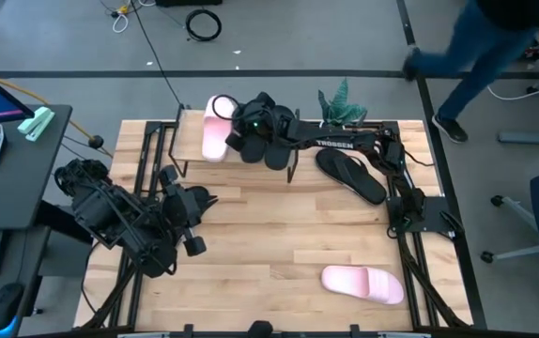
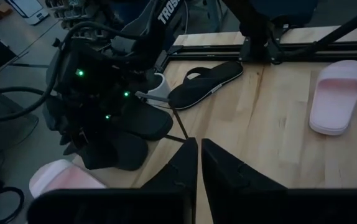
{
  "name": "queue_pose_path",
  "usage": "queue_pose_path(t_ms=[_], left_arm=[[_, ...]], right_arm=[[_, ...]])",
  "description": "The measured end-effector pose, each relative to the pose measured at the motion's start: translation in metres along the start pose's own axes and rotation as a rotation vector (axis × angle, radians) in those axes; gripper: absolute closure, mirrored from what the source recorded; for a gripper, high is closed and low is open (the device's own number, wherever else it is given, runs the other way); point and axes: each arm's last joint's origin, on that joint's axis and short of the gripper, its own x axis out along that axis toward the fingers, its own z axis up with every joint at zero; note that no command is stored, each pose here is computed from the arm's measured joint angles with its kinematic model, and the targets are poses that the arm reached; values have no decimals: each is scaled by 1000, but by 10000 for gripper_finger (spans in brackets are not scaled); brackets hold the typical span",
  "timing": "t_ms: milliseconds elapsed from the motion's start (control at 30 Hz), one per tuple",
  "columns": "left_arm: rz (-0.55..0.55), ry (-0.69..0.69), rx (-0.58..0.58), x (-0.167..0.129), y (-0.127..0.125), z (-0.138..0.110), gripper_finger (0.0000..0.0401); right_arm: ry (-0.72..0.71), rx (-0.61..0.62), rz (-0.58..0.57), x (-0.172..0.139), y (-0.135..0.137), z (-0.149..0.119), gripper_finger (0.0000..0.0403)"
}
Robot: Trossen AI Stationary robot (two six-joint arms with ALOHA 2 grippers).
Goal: Pick and place slides into the shelf
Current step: Put the top pink slide on the shelf
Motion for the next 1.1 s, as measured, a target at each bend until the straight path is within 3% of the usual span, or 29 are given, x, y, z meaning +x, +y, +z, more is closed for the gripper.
queue_pose_path(t_ms=[267,500,600,733,867,1100], left_arm=[[0,0,-2,0,0,0,372],[36,13,-87,10,3,1,390],[112,52,-110,31,4,-5,396],[247,148,-38,70,9,-26,396],[372,262,-109,100,36,-50,397],[481,294,-364,113,106,-77,398]], right_arm=[[14,-65,68,-45,14,22,289],[88,-169,178,-136,12,50,304],[160,-186,229,-182,8,53,324],[217,-207,276,-241,-1,52,379],[246,-203,256,-288,-10,46,391],[203,-166,141,-346,-28,34,398]])
